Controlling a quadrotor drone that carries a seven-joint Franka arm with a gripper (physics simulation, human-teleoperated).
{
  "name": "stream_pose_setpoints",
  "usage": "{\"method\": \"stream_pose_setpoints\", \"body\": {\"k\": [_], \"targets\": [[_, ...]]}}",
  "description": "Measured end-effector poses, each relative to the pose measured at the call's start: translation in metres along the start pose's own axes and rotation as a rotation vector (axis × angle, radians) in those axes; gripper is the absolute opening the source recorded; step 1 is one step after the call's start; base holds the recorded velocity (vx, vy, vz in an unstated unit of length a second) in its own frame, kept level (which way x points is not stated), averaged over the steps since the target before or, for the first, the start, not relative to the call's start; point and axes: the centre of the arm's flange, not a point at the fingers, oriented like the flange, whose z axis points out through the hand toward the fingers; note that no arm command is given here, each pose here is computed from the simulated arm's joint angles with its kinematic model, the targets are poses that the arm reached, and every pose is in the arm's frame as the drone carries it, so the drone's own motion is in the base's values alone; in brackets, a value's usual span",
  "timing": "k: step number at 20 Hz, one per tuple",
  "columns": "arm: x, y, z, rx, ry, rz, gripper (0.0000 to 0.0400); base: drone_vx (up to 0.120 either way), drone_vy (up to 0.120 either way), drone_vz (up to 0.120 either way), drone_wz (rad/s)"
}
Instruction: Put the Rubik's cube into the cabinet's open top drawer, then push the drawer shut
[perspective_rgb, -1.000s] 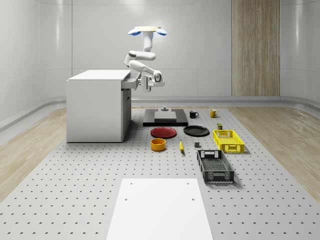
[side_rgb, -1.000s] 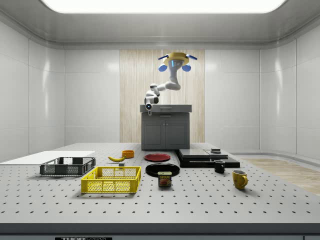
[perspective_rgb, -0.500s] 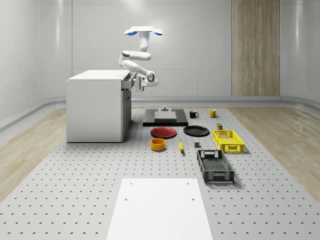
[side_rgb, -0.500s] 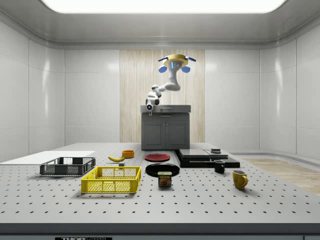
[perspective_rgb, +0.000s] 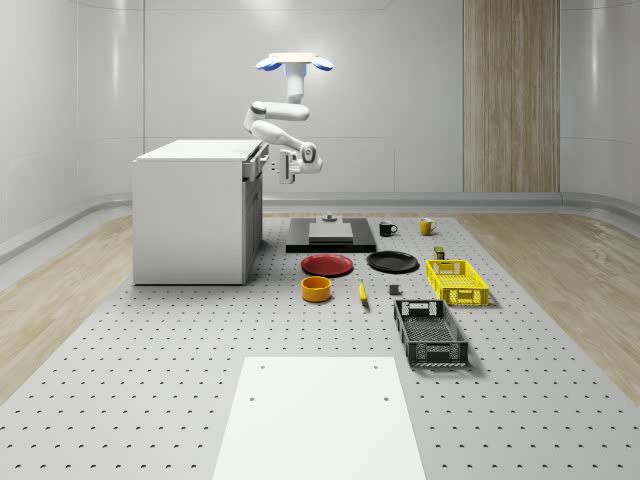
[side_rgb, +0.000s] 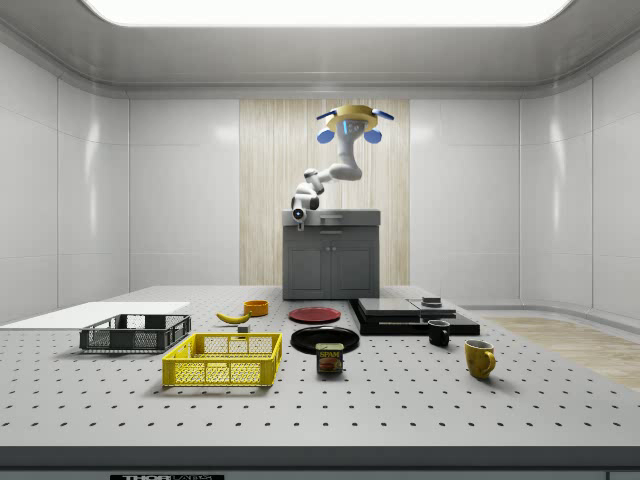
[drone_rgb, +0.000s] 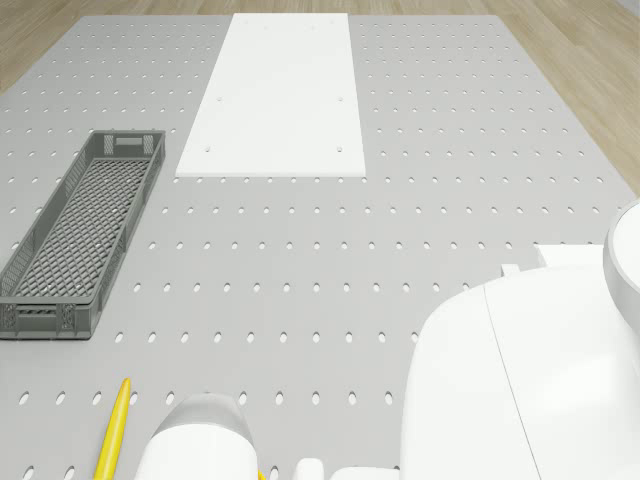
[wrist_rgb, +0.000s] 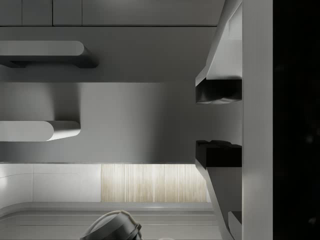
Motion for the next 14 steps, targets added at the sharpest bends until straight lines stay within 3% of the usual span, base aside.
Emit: {"method": "stream_pose_setpoints", "body": {"k": [14], "targets": [[0.0, 0.0, 0.0007, 0.0, 0.0, 0.0, 0.0105, 0.0, 0.006, 0.0, 0.0]]}}
